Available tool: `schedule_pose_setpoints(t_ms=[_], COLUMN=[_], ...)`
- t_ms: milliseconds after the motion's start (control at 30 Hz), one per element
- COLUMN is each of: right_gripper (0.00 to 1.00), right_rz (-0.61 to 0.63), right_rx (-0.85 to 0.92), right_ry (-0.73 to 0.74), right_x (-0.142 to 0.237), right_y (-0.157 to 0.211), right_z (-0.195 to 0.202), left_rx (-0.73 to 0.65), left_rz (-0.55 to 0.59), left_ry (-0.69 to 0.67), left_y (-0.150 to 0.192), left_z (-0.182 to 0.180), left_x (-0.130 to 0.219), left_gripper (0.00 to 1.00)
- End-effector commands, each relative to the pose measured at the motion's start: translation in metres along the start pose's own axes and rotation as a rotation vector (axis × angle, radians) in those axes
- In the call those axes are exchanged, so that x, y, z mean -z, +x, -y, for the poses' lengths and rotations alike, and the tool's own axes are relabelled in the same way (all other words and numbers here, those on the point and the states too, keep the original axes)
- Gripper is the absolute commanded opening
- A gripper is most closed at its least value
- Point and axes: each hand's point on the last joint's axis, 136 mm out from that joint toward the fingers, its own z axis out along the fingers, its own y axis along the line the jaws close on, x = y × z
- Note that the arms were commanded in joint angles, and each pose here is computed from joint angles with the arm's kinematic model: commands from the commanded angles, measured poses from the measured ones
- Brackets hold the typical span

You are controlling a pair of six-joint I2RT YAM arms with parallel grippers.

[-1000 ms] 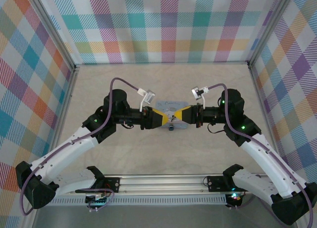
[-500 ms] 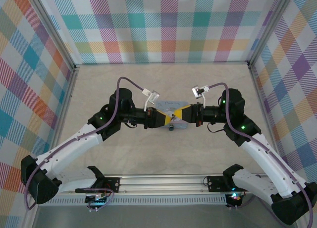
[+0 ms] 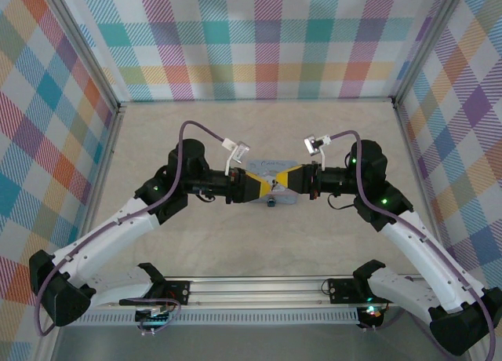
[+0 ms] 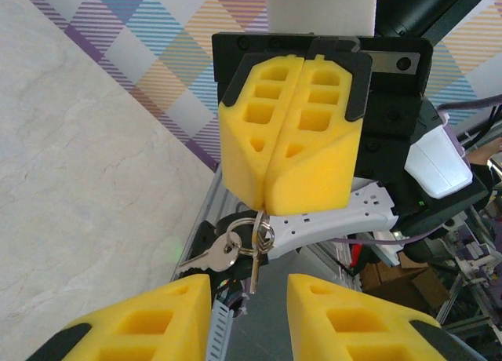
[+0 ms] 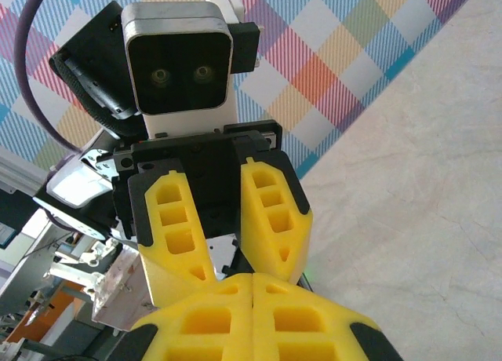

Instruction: Unlock a padlock with a key

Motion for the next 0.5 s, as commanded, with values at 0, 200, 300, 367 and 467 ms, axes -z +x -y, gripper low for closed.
schedule_pose_setpoints(t_ms=[0,200,300,367,467], right_gripper=[0.0,0.0,0.0,0.0,0.0], right_rz=[0.017,0.018,0.018,0.02,0.023], right_rx=[0.031,0.021,0.019,0.018,0.021], right_ry=[0.0,0.003,0.006,0.007,0.011], right_x=[0.003,0.001,0.0,0.0,0.0], right_y=[-0.003,-0.003,-0.003,-0.003,-0.004], right_z=[-0.002,0.001,0.003,0.003,0.003], left_rx=[-0.043,-0.041,-0.042,-0.038,-0.037], left_rz=[0.029,0.015,0.011,0.005,0.0], left_ry=[0.054,0.081,0.084,0.084,0.086], left_y=[-0.011,-0.009,-0.01,-0.009,-0.008], left_z=[0.021,0.026,0.027,0.026,0.026], left_x=[0.002,-0.005,-0.006,-0.007,-0.009], left_gripper=[0.31,0.25,0.23,0.23,0.2])
